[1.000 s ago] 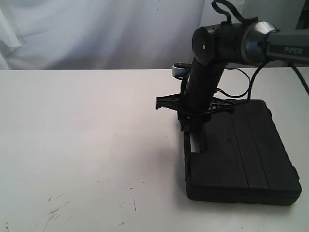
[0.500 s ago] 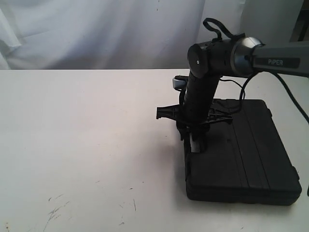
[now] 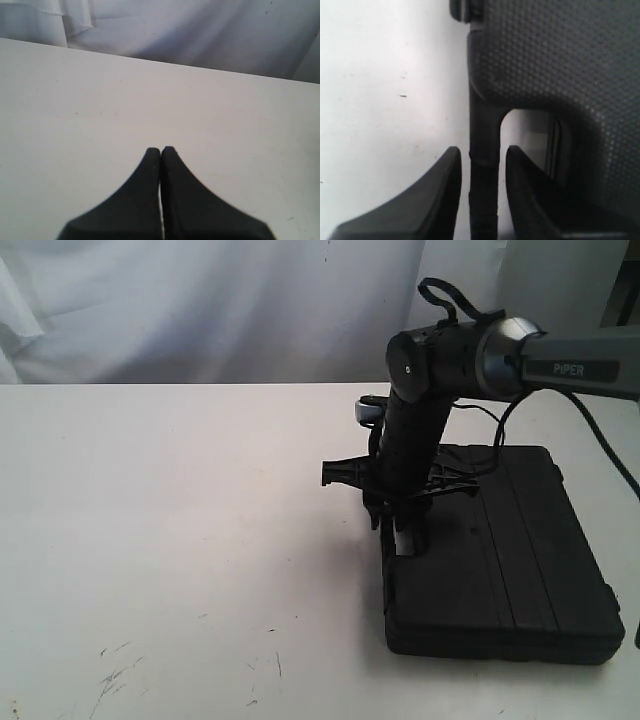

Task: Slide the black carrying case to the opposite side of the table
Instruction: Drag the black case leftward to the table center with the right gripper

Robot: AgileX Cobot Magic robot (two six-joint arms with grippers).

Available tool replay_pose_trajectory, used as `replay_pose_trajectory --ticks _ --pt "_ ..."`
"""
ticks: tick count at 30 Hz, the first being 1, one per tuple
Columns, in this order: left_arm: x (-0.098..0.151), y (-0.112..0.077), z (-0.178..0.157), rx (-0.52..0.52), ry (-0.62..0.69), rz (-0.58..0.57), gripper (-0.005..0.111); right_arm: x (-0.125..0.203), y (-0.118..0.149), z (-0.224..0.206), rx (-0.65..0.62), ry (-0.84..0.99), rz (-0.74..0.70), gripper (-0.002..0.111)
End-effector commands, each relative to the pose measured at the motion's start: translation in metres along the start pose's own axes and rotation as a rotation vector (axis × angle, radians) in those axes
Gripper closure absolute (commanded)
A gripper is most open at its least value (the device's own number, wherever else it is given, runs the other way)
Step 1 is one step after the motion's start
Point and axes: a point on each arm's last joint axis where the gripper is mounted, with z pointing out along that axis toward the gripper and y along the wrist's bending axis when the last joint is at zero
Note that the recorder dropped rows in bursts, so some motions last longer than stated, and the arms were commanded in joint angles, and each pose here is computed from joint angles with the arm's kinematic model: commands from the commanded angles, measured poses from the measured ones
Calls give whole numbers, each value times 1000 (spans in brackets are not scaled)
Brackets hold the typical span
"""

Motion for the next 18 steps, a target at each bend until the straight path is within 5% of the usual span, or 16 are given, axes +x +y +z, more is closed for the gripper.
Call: replay_pose_trajectory --ticks 1,10,15,18 --pt "1 0 0 6 -9 -5 107 -1 6 -4 -8 -28 -9 79" --pt "1 0 0 6 -9 -5 107 1 5 7 11 6 -11 80" --pt "1 0 0 6 -9 -5 107 6 9 11 14 41 -13 108" --pt "1 0 0 6 -9 -5 107 12 24 11 -40 32 -10 108"
